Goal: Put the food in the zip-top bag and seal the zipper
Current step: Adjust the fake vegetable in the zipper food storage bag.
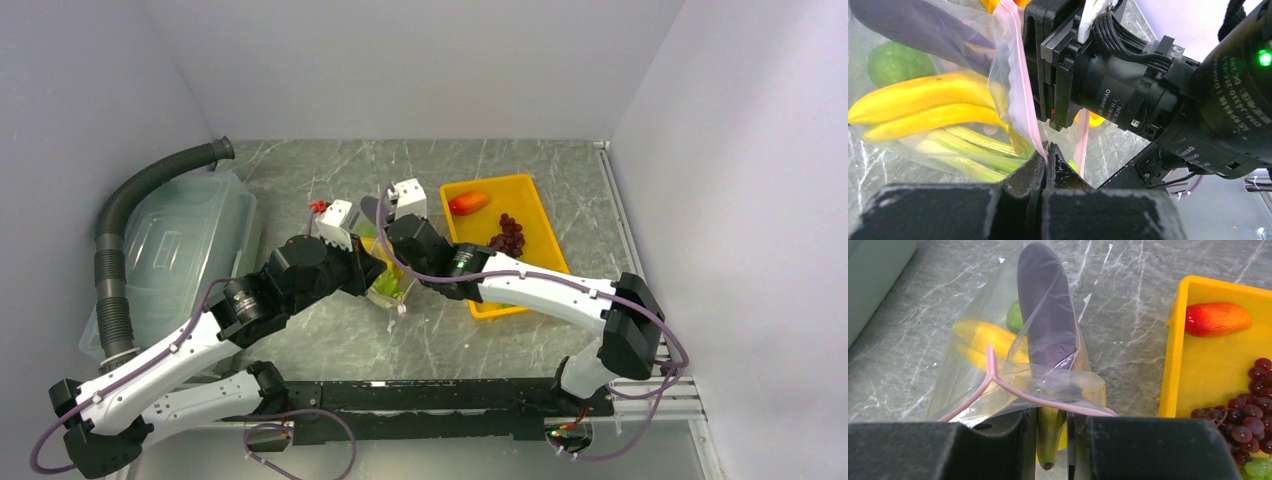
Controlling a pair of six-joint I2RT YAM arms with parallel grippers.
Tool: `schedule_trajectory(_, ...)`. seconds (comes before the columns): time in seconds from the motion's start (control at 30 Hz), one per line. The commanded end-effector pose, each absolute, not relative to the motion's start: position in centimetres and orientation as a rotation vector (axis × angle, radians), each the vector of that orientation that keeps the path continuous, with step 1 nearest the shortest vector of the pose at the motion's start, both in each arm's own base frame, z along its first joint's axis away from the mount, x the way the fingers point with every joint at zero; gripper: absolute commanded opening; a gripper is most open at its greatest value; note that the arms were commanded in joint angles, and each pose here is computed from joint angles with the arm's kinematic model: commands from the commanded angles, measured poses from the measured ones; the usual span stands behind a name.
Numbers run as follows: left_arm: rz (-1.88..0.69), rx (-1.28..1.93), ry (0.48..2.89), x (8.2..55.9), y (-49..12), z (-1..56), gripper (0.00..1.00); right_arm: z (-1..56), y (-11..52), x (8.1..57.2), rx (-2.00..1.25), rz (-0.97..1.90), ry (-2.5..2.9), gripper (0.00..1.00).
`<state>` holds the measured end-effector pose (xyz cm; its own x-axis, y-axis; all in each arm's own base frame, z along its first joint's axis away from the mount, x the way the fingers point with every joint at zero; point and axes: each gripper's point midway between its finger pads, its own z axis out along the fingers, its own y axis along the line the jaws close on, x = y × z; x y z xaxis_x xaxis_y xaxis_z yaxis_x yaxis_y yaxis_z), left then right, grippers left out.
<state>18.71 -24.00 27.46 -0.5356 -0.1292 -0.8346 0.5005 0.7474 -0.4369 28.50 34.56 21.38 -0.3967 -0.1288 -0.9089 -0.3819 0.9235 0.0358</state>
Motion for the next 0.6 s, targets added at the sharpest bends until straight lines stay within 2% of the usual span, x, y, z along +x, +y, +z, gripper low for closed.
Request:
schedule_trajectory(0.0,-0.896,0.280,1.904,18.5,-24.5,29.9,0.00,24.0,35.4,29.8,-0.278,0.370,1.917,0.22)
schedule_trajectory(0.07,-0.880,0.260,1.908,18.8,-24.3,29.7,0.00,24.4,35.4,29.7,-0.272,0.385,1.912,0.32)
schedule_trajectory(0.13,-0.863,0.238,1.916,19.0,-24.0,29.4,0.00,24.8,35.4,29.4,-0.274,0.407,1.910,0.36)
schedule_trajectory(0.27,-0.824,0.188,1.936,19.5,-23.5,28.9,0.00,26.0,35.1,28.9,-0.271,0.437,1.902,0.49)
schedule_trajectory(0.57,-0.751,0.102,1.956,20.7,-22.8,28.4,0.00,28.6,33.5,26.7,-0.307,0.518,1.891,0.55)
